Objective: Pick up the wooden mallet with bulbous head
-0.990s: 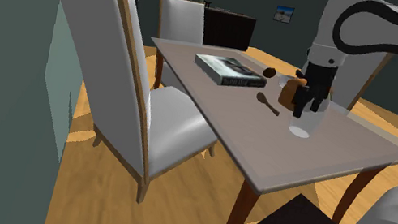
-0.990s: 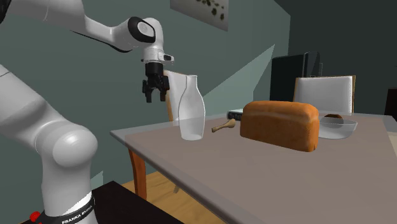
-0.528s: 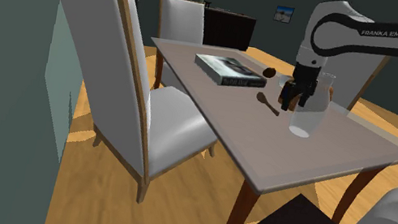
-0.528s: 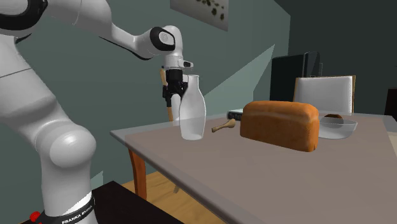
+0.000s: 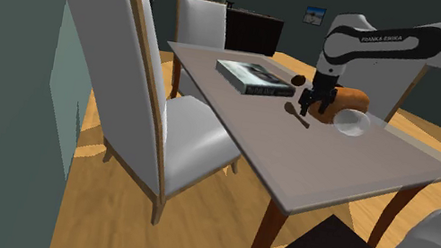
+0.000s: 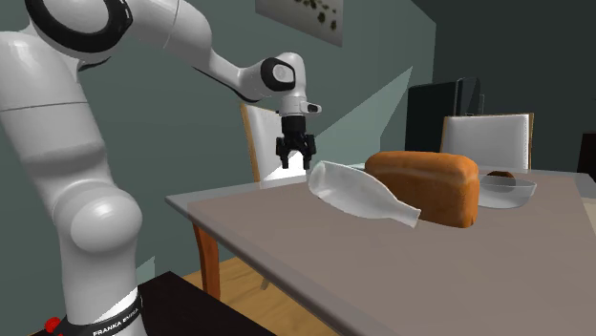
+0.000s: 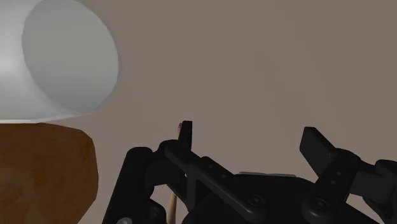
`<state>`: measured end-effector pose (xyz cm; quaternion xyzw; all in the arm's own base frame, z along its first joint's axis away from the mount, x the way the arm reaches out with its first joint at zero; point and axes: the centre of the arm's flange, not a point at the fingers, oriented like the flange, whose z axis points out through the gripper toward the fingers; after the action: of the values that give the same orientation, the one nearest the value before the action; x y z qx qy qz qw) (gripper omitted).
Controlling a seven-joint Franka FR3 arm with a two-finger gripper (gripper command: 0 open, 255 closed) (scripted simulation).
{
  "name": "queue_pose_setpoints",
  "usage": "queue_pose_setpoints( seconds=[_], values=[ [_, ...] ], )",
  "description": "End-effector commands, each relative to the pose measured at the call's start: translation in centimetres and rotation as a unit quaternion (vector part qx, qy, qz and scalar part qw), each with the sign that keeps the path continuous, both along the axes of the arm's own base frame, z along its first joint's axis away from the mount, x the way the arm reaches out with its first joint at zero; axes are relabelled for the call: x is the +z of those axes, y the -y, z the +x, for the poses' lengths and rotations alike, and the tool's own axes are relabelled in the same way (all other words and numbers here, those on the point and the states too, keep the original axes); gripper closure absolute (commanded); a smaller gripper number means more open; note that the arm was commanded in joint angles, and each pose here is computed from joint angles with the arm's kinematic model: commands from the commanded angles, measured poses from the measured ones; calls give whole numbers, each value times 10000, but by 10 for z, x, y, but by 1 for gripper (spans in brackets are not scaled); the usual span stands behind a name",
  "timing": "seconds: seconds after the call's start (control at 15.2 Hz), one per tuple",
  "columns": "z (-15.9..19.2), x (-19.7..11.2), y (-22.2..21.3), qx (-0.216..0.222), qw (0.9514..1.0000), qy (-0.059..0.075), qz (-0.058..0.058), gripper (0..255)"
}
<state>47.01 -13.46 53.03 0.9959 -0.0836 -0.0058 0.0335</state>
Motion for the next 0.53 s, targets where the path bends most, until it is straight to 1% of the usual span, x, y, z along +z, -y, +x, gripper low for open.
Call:
queue_pose_setpoints(
  seconds=[0.0,0.46],
  values=[
    [19,-10,18,-84,10000,49,16,0],
    [80,-34,80,-372,9990,221,86,0]
  ],
)
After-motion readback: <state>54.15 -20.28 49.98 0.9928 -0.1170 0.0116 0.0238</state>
